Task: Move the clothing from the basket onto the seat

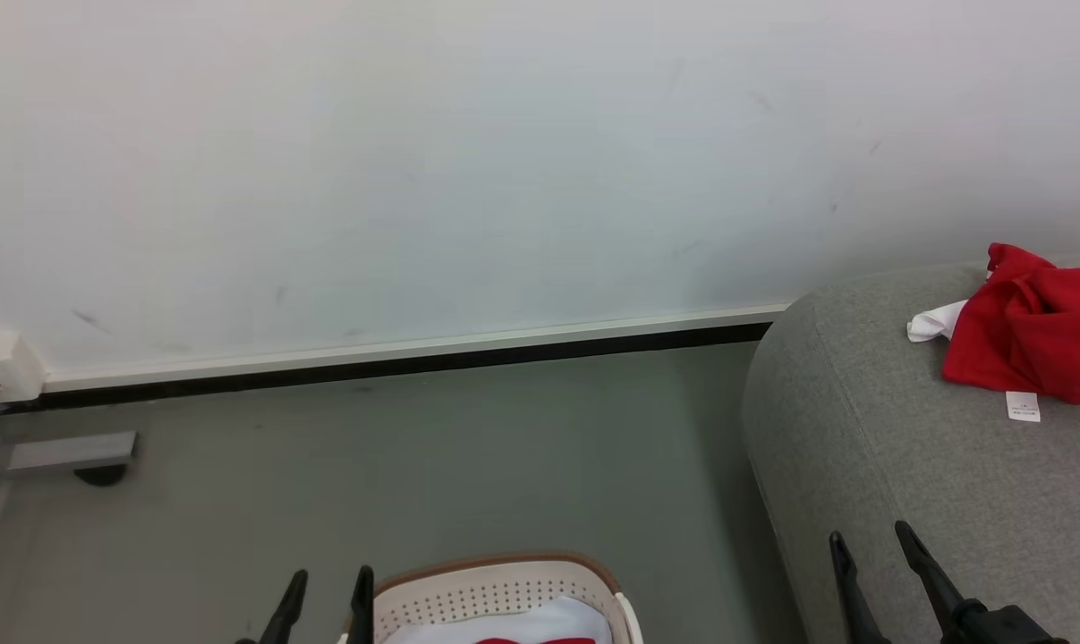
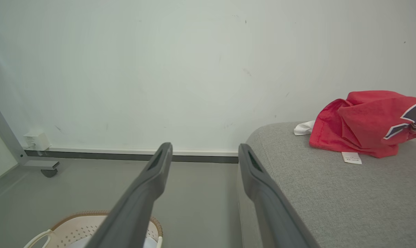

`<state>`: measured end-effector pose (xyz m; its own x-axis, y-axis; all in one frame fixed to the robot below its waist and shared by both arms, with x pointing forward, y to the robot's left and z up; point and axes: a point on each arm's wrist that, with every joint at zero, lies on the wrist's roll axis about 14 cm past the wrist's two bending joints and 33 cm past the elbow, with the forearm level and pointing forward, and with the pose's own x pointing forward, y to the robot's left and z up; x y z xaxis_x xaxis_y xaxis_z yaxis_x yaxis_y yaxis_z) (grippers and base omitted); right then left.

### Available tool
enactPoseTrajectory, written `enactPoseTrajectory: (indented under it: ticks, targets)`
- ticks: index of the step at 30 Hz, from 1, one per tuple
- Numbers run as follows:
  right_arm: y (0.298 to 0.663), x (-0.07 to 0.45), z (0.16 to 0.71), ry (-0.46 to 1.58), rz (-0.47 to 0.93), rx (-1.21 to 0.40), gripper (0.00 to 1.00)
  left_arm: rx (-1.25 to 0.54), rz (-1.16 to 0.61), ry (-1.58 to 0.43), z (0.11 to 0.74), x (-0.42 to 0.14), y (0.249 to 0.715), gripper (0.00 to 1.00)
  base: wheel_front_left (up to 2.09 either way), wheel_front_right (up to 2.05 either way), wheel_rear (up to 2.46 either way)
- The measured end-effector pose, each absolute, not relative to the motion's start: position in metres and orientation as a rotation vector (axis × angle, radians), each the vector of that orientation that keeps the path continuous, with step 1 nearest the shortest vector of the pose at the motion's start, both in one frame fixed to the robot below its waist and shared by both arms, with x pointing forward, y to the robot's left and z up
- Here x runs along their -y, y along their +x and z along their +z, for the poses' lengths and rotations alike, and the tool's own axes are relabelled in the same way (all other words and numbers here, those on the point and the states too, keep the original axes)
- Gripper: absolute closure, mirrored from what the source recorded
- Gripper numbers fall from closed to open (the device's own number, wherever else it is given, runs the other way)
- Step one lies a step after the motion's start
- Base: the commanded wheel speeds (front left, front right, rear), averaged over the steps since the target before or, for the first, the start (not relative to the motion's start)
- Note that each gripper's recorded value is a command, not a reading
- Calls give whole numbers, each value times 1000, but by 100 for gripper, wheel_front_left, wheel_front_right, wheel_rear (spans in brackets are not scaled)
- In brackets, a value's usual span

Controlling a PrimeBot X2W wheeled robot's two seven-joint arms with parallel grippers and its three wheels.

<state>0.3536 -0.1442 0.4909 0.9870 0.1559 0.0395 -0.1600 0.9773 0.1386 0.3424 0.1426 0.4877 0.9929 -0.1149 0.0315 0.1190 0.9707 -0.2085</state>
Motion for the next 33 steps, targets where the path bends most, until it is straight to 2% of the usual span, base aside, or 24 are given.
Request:
enactPoseTrajectory:
  ticks: [7, 15, 25, 33]
  targets:
    - [355, 145, 493, 143, 156, 34, 0, 14, -137, -213, 487, -137, 346, 0, 0, 0, 0]
    - [358, 153, 496, 145, 131, 46, 0, -4, -247, -181, 484, -107, 363, 0, 0, 0, 0]
    - [362, 174, 494, 151, 67, 42, 0, -225, -495, -84, 432, -39, 375, 0, 0, 0, 0]
    - [372, 191, 492, 141, 18, 36, 0, -503, -698, 31, 364, 6, 357, 0, 0, 0, 0]
